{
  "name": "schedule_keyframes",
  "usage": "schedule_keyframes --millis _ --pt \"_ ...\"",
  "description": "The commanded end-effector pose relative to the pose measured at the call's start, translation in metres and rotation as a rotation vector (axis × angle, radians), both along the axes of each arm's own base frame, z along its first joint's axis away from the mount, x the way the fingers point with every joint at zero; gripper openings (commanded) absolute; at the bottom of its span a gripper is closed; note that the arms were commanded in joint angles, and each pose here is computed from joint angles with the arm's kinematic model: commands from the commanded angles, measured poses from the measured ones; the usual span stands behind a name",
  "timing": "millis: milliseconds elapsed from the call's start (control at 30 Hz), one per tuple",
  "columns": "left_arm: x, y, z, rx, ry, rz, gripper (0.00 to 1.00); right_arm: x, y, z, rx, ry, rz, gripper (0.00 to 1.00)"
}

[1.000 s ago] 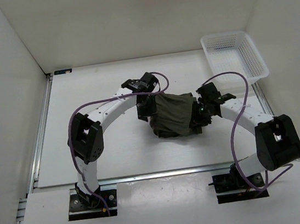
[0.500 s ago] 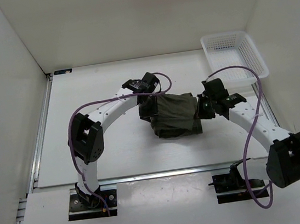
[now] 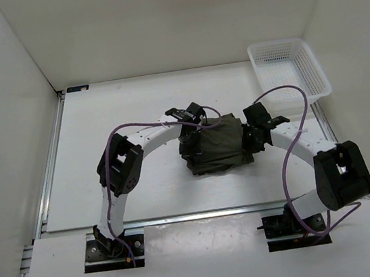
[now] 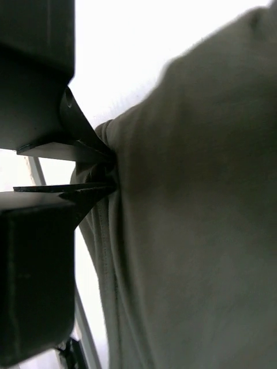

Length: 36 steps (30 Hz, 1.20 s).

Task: Fold and stack the shorts
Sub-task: Fold the shorts

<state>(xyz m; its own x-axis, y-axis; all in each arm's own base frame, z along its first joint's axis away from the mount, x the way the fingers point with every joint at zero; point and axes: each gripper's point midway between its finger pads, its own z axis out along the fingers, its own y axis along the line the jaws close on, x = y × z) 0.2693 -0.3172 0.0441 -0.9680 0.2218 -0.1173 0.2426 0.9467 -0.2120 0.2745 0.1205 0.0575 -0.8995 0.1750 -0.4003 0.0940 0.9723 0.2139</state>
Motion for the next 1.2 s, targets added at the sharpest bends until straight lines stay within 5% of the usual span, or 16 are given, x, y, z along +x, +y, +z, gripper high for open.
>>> schedule_keyframes --millis 0,167,300,333,433,467,533,867,933,1167 --pt "-0.007 0.003 -0.007 0.008 0.015 -0.024 0.31 0.008 -0.003 -0.010 -0.019 -0.025 -0.019 0.00" --pt "-0.010 0.010 -0.016 0.036 0.019 -0.020 0.32 0.001 -0.006 -0.025 -0.038 0.014 -0.031 0.00" --pt "-0.008 0.011 0.020 0.005 -0.030 -0.028 0.42 0.000 -0.007 -0.013 -0.034 0.002 -0.031 0.04" --pt "-0.005 0.008 0.034 -0.014 -0.054 -0.038 0.43 0.003 -0.006 -0.003 -0.026 -0.018 -0.031 0.21" --pt "-0.002 0.014 0.078 -0.032 -0.128 -0.040 0.48 0.006 -0.007 0.035 -0.006 -0.099 -0.039 0.50" --pt "0.001 0.018 0.088 -0.024 -0.156 -0.032 0.49 0.008 -0.012 0.053 -0.016 -0.155 -0.057 0.68" --pt "0.001 0.025 0.113 -0.036 -0.210 -0.022 0.52 0.009 -0.022 0.073 -0.043 -0.201 -0.085 0.78" --pt "0.003 0.101 0.158 0.024 -0.326 0.178 0.54 0.016 -0.031 0.107 -0.070 -0.233 -0.093 0.84" --pt "0.007 0.128 0.172 0.076 -0.393 0.265 0.71 0.016 -0.042 0.118 -0.096 -0.261 -0.125 0.90" --pt "0.001 0.208 0.243 0.025 -0.655 0.594 0.99 -0.003 -0.085 0.167 -0.209 -0.416 -0.258 0.98"
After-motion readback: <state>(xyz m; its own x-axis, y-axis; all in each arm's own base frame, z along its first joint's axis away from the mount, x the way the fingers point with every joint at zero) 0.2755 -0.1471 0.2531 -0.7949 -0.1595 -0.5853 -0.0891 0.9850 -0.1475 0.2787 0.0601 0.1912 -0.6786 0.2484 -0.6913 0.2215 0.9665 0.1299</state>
